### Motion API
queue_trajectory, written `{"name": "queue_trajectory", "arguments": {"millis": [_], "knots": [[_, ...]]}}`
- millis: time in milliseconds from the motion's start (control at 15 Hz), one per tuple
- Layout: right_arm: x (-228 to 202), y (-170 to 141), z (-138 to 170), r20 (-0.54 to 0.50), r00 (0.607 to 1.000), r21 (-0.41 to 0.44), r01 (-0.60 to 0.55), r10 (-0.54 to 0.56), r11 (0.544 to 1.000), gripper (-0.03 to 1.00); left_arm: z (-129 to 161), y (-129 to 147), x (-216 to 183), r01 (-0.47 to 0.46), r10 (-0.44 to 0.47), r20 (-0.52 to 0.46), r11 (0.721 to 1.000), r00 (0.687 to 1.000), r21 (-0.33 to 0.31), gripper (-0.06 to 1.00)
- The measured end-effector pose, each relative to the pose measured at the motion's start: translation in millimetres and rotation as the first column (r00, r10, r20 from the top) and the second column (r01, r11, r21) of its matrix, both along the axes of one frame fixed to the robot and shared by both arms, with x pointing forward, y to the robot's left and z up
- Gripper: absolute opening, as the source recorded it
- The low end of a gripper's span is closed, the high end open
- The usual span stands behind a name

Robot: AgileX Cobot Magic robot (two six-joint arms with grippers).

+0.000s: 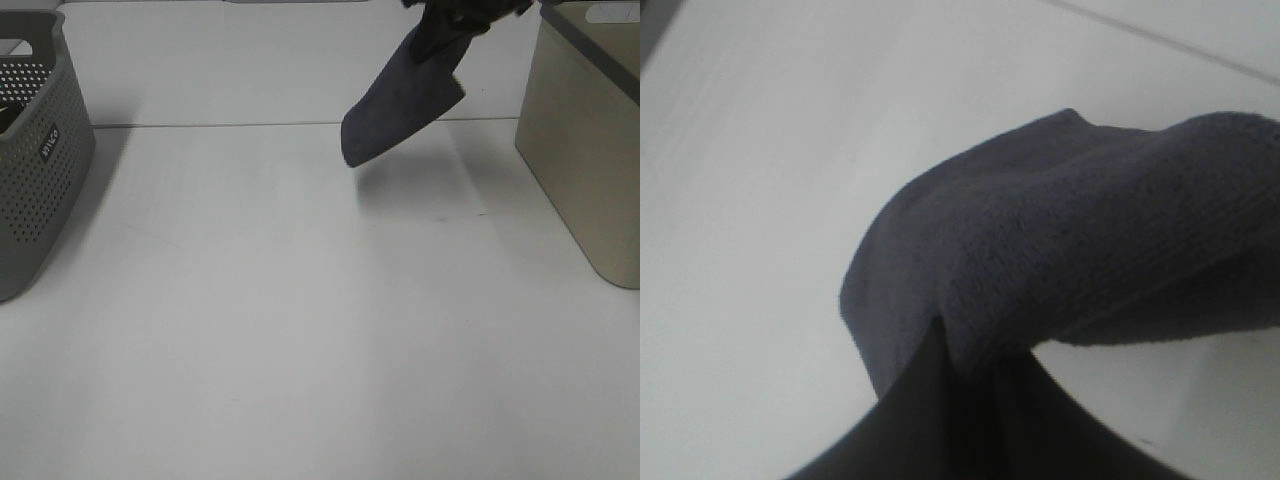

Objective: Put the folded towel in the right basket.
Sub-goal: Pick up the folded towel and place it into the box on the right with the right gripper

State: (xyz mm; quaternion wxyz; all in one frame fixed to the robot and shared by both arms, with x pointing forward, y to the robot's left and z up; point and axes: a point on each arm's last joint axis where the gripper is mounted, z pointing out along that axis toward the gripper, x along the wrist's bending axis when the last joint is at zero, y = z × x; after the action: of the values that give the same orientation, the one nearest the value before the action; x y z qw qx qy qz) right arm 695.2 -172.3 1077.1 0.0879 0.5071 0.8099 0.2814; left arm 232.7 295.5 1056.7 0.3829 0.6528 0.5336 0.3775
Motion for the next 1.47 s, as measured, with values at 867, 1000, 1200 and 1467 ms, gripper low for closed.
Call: {"name": "queue_trajectory", "arguments": {"millis": [867, 1000, 1200, 1467], "knots": [[-40.3, -248.0, 82.9, 0.121, 0.772, 0.097, 0.617, -0.624, 0.781, 0.04, 0.0, 0.0, 0.0, 0.000, 0.000, 0.000, 1.000, 1.000, 0.000, 0.99], [-28.4, -251.4, 55.6, 0.025, 0.773, 0.087, 0.630, -0.634, 0.771, 0.04, 0.0, 0.0, 0.0, 0.000, 0.000, 0.000, 1.000, 1.000, 0.000, 0.99], [-15.8, -255.2, 17.6, -0.111, 0.755, 0.057, 0.655, -0.647, 0.754, 0.24, 0.0, 0.0, 0.0, 0.000, 0.000, 0.000, 1.000, 1.000, 0.000, 0.99], [-17.0, -251.9, 17.7, -0.129, 0.758, 0.055, 0.649, -0.640, 0.758, 0.69, 0.0, 0.0, 0.0, 0.000, 0.000, 0.000, 1.000, 1.000, 0.000, 0.99]]}}
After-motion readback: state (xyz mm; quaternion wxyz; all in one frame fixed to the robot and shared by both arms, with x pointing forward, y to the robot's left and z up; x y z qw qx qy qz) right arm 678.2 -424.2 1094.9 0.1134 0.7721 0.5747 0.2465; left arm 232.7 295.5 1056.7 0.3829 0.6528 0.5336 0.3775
